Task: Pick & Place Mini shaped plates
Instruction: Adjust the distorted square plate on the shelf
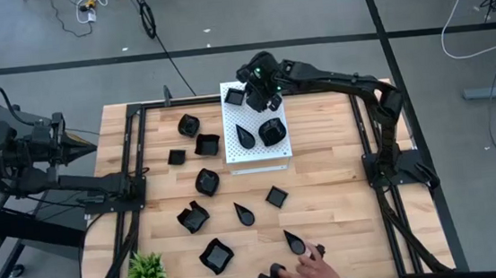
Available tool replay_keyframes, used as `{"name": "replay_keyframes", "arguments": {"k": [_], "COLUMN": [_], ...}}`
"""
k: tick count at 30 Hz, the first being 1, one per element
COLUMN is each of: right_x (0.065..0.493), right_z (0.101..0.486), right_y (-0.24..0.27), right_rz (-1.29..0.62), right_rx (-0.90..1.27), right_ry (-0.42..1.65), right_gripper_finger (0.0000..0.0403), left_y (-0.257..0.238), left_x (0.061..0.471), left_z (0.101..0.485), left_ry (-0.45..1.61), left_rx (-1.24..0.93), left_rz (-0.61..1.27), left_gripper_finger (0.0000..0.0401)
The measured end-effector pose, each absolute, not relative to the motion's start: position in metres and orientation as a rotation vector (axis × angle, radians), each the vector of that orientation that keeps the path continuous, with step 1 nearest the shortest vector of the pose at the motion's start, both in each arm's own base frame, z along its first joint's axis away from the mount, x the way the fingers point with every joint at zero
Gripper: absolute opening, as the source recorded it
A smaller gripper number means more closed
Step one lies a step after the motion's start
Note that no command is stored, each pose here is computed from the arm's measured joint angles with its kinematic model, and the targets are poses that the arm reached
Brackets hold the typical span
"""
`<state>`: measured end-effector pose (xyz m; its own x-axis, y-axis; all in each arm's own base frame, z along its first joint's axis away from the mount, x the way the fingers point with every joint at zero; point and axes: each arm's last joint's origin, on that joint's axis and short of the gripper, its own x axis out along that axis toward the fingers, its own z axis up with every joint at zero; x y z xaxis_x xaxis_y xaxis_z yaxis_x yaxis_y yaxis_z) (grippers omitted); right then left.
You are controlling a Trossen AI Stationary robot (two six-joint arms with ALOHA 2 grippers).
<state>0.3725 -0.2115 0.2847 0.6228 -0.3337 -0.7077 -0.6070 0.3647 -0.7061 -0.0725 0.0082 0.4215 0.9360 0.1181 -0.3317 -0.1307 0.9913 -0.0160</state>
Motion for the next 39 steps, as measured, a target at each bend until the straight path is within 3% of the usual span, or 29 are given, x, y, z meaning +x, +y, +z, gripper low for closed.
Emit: {"name": "replay_keyframes", "arguments": {"k": [6, 15, 25, 39], "right_x": [0.361, 0.330, 0.303, 0.297], "right_z": [0.311, 0.342, 0.339, 0.319], "right_y": [-0.205, -0.210, -0.207, -0.203], "right_rz": [0.048, -0.386, -0.225, -0.160], "right_rx": [-1.075, -0.646, -0.572, -0.425], "right_ry": [0.918, 0.945, 1.091, 1.154], "right_gripper_finger": [0.0086, 0.0087, 0.0094, 0.0187], "left_y": [0.008, 0.008, 0.008, 0.008], "left_x": [-0.072, -0.072, -0.072, -0.072], "left_z": [0.421, 0.421, 0.421, 0.421], "left_ry": [0.338, 0.338, 0.337, 0.337], "left_rx": [-0.038, -0.038, -0.038, -0.038], "left_rz": [0.127, 0.127, 0.127, 0.127], "left_gripper_finger": [0.0003, 0.0003, 0.0003, 0.0003]}}
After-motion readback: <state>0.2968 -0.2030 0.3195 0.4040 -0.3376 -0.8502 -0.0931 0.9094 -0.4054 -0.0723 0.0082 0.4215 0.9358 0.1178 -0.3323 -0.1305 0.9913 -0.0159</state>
